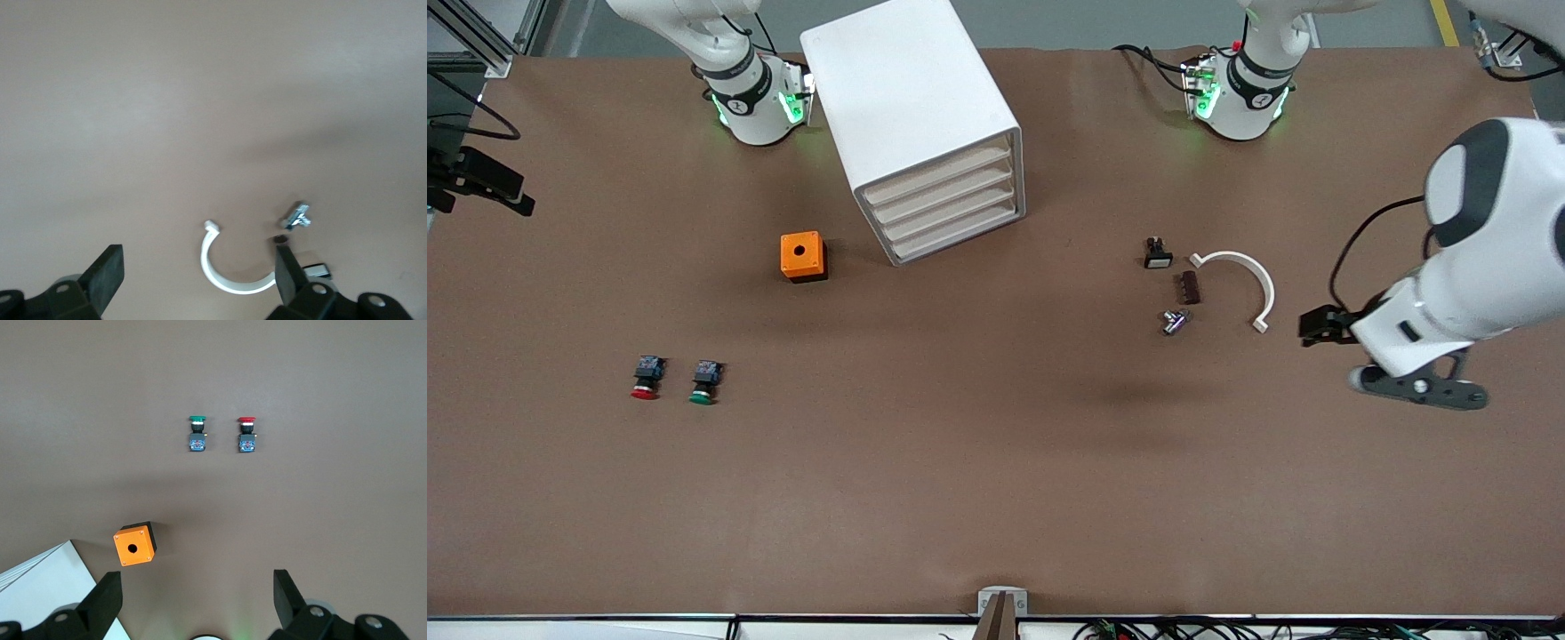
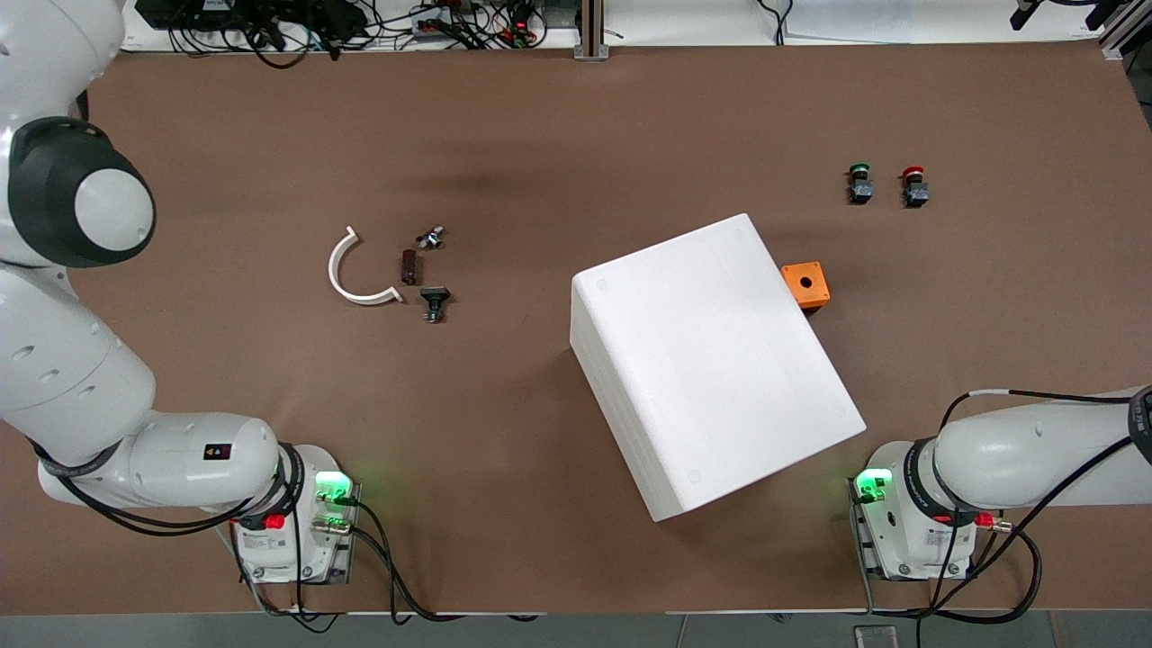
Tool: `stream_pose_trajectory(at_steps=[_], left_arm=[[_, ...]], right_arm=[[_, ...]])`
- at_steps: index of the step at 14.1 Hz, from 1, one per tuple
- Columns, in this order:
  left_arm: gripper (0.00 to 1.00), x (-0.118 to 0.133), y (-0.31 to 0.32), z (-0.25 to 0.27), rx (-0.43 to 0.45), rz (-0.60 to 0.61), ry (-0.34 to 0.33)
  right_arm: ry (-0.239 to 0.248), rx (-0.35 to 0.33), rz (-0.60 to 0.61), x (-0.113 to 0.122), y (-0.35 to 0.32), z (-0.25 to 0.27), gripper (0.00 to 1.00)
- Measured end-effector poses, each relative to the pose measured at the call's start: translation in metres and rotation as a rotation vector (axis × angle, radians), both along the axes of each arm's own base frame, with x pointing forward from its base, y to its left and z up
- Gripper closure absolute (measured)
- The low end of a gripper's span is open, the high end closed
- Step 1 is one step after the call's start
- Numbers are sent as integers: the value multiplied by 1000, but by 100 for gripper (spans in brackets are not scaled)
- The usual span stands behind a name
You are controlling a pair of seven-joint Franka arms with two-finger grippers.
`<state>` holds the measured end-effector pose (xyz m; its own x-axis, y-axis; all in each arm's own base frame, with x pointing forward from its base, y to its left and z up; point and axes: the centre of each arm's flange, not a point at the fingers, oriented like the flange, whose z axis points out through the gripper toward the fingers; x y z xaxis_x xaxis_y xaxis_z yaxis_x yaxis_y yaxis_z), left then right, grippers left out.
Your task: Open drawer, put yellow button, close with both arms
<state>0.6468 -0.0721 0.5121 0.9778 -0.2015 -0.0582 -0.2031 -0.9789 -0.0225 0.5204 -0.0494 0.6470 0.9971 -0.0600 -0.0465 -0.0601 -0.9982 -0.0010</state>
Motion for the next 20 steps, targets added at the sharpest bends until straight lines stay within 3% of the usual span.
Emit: stream_pose_trajectory(at_steps=[5,12,20], left_arm=[[0,-29,15,53,15,101,-66],[0,-70,-3,95,8,257,-55],[0,-110,-6,117,-13,296,-70]], right_arm=[[-23,-3,-13,0,0,11,0],[-41,-4,-16,1,0,19,0],[-48,-5,-14,2,1,21,0]])
